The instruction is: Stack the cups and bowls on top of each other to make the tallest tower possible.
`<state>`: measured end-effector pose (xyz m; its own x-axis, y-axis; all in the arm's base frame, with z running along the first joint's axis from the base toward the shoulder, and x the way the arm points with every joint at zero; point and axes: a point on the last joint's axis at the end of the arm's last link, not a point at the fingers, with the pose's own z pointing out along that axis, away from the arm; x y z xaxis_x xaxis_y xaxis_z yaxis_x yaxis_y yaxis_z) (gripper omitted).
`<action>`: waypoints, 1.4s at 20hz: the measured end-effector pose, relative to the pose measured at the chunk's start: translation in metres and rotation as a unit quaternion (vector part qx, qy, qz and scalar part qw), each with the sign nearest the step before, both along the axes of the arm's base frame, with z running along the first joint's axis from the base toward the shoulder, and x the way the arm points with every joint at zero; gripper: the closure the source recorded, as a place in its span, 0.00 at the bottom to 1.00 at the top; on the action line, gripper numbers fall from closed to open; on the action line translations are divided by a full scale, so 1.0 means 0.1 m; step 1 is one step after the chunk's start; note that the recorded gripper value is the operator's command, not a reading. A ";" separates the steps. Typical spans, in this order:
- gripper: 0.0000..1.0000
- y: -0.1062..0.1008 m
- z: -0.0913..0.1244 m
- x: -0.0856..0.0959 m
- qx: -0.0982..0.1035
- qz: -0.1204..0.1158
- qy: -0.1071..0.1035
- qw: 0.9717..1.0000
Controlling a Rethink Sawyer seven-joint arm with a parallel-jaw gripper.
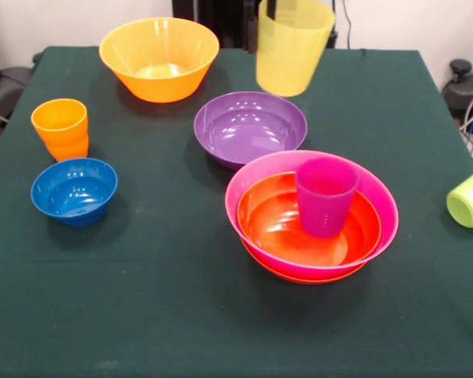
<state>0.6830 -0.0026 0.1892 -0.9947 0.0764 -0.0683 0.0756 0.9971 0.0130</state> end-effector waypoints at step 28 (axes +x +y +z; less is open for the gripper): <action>1.00 0.21 -0.25 0.08 0.007 0.001 -0.057 0.998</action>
<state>0.6910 0.0188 0.1643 -0.9807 0.0756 -0.1802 0.0706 0.9969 0.0344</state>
